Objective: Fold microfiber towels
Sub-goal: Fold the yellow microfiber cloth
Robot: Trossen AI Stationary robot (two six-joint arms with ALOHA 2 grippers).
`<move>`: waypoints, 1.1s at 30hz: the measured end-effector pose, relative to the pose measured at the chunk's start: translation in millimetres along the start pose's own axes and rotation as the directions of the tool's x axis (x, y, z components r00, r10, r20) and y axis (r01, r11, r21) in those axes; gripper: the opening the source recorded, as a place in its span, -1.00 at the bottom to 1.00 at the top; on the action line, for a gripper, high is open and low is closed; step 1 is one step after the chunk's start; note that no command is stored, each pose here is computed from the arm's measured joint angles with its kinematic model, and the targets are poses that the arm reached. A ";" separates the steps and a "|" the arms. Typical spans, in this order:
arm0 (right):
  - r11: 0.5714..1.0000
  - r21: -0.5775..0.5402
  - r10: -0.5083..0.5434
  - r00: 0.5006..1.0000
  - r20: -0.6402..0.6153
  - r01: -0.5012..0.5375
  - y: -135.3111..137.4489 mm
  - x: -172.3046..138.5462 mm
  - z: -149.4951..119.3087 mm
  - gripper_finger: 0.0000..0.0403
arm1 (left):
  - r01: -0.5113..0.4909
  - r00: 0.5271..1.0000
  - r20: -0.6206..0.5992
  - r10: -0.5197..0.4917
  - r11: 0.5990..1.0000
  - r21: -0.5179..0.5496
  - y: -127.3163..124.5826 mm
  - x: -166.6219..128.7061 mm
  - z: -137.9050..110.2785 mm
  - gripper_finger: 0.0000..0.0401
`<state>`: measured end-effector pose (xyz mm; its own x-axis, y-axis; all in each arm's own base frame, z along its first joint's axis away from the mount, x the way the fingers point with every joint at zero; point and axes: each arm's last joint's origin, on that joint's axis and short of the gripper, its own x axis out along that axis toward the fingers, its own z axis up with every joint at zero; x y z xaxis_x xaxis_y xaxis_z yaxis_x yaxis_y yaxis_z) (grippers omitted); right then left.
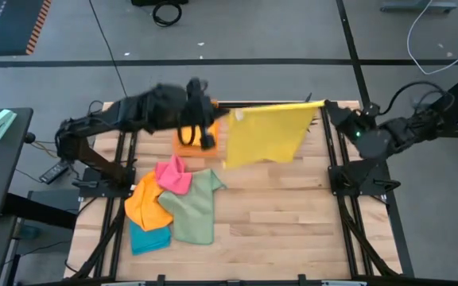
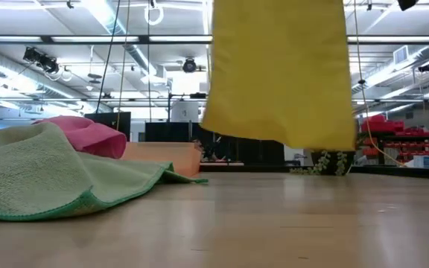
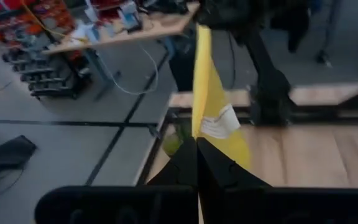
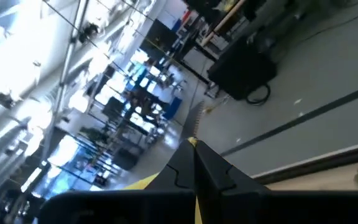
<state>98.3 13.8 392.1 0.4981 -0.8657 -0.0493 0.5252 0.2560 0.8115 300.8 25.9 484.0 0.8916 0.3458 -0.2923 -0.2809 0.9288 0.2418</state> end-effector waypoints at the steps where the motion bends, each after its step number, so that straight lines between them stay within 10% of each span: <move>1: 1.000 -0.018 -0.002 1.000 -0.020 0.002 2.3 0.8 3.3 -1.00 | 0.020 1.000 -0.016 -0.020 0.999 -0.026 4.9 -0.6 -0.7 -0.99; 5: 0.993 -0.116 0.012 0.987 -0.157 -0.031 9.0 0.7 -5.4 -1.00 | 0.166 0.972 -0.140 -0.187 0.975 -0.150 -4.8 8.7 -19.4 -1.00; 11: 0.986 -0.151 -0.006 0.890 -0.457 -0.071 -7.1 -20.2 -87.0 -1.00 | 0.297 0.831 -0.418 -0.367 0.928 -0.225 -97.1 41.3 -108.9 -1.00; 20: 0.992 0.048 -0.050 0.706 -0.706 0.119 -70.0 -86.6 -231.4 -1.00 | 0.278 0.759 -0.374 -0.533 0.785 -0.554 -204.9 20.0 -241.1 -1.00; 27: 0.949 -0.316 -0.239 0.651 -0.720 -0.002 -76.0 -88.7 -265.4 -0.98 | 0.181 0.764 -0.393 -0.511 0.755 -0.630 -214.9 6.8 -268.4 -1.00; 33: 0.870 -0.479 -0.398 0.405 -0.823 -0.120 -80.5 -97.1 -270.6 -0.89 | 0.176 0.773 -0.384 -0.505 0.752 -0.635 -212.8 9.5 -267.4 -1.00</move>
<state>194.3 193.7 174.0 0.5611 -0.0986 -0.8218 0.7273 0.5327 0.4327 274.0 -132.7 182.4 0.6947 -0.1510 -0.7033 -0.2796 0.8441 -0.4575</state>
